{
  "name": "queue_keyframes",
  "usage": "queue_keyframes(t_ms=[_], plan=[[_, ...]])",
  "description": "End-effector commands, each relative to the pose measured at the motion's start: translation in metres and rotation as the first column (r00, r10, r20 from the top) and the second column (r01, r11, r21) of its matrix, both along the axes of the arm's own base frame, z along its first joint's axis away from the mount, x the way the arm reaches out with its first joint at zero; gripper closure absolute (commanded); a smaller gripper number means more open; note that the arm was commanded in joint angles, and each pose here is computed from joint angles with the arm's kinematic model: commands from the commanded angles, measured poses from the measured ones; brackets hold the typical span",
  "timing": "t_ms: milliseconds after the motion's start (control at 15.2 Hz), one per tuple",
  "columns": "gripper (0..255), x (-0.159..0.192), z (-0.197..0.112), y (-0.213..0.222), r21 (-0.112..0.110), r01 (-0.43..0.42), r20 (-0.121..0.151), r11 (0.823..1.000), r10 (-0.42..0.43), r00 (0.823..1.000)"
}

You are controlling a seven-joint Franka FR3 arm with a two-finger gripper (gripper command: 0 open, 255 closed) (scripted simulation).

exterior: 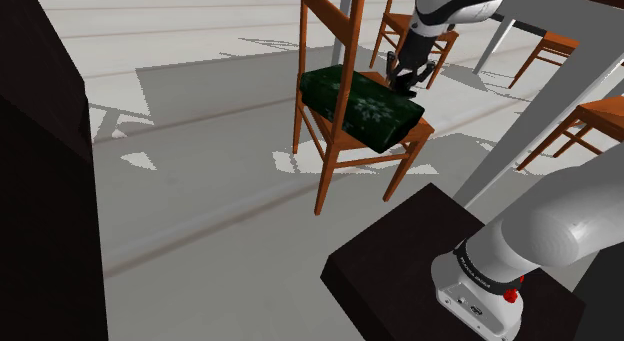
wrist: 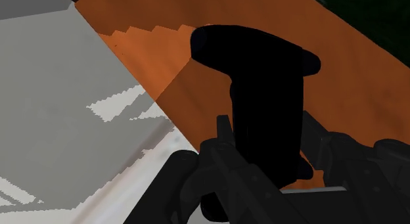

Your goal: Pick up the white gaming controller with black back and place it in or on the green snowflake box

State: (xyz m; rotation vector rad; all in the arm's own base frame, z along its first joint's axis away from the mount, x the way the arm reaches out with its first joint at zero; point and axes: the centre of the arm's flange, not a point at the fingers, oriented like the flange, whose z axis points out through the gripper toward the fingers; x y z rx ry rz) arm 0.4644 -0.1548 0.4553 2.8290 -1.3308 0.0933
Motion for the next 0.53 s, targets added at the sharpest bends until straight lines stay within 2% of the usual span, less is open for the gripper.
queue_keyframes(t_ms=[0,462], plan=[[255,0.001,0.011,0.0,0.0,0.0,0.0,1.0,0.0,1.0],[255,0.001,0.048,0.0,0.0,0.0,0.0,1.0,0.0,1.0]])
